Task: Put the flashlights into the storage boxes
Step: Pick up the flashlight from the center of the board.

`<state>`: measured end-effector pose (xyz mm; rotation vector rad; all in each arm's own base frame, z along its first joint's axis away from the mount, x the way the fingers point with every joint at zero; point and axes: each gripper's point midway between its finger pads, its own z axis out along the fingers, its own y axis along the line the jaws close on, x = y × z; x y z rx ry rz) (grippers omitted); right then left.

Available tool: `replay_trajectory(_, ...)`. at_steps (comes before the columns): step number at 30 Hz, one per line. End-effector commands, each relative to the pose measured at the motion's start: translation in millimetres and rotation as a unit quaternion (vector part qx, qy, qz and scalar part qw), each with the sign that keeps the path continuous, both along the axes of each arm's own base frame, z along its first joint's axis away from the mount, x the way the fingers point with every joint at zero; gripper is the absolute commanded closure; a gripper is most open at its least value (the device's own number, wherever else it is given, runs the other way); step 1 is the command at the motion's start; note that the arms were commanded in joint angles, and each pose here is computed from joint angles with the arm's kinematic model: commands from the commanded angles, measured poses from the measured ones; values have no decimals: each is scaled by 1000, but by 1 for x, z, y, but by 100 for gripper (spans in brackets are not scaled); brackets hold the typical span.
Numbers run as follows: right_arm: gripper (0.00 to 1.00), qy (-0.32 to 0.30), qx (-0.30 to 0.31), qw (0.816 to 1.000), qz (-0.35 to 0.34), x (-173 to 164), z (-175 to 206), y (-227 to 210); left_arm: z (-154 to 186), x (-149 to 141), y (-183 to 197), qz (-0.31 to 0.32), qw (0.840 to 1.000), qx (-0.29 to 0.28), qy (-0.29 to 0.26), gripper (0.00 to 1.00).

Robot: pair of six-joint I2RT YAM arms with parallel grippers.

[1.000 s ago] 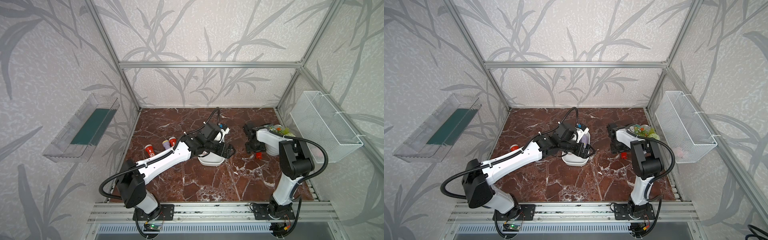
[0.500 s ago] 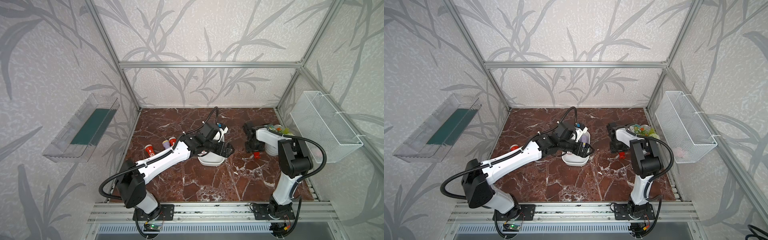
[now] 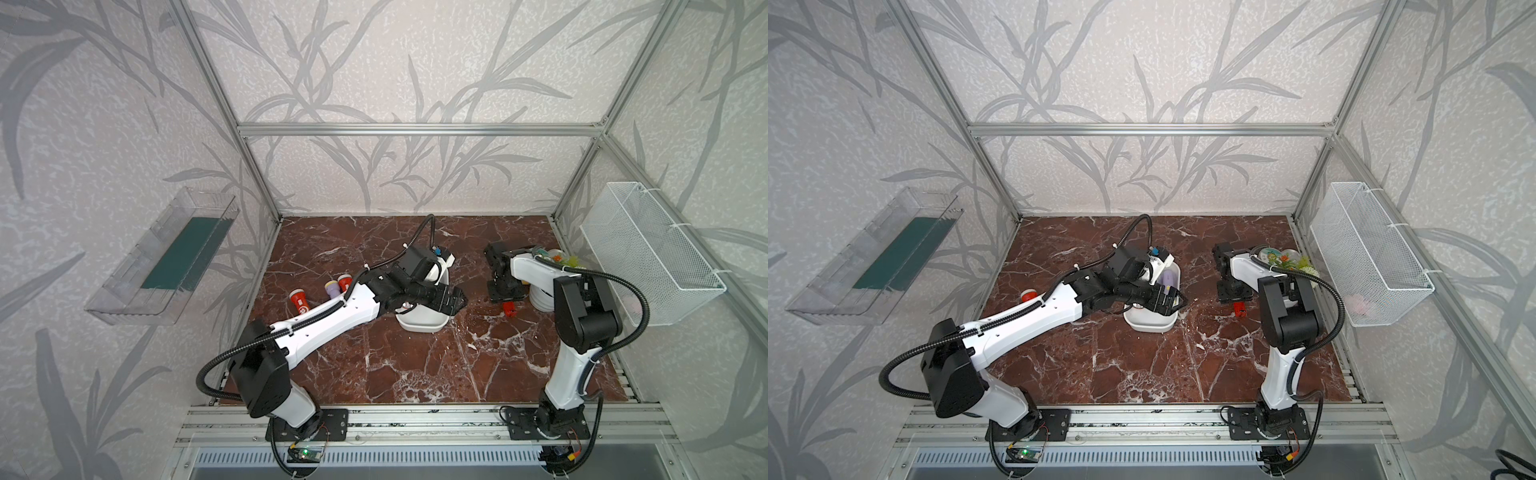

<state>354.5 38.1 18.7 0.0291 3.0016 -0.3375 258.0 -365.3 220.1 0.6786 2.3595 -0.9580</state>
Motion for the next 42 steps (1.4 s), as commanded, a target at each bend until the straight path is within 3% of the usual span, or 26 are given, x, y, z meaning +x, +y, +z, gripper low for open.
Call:
replay_trajectory(1,52,27,17,999,5,-8,-16,8,10,0,7,8,1000,-8,-13,1)
replay_trajectory(14,56,28,31,999,6,-8,-19,12,11,-1,13,17,1000,-6,-15,1)
replay_trajectory(26,62,1,48,999,7,-8,3,17,10,-2,34,44,998,15,-33,1)
replay_trajectory(35,62,-28,64,997,36,-5,38,45,14,-8,51,61,997,22,-44,1)
replay_trajectory(42,63,-79,94,990,73,2,88,87,16,-13,65,74,995,30,-54,1)
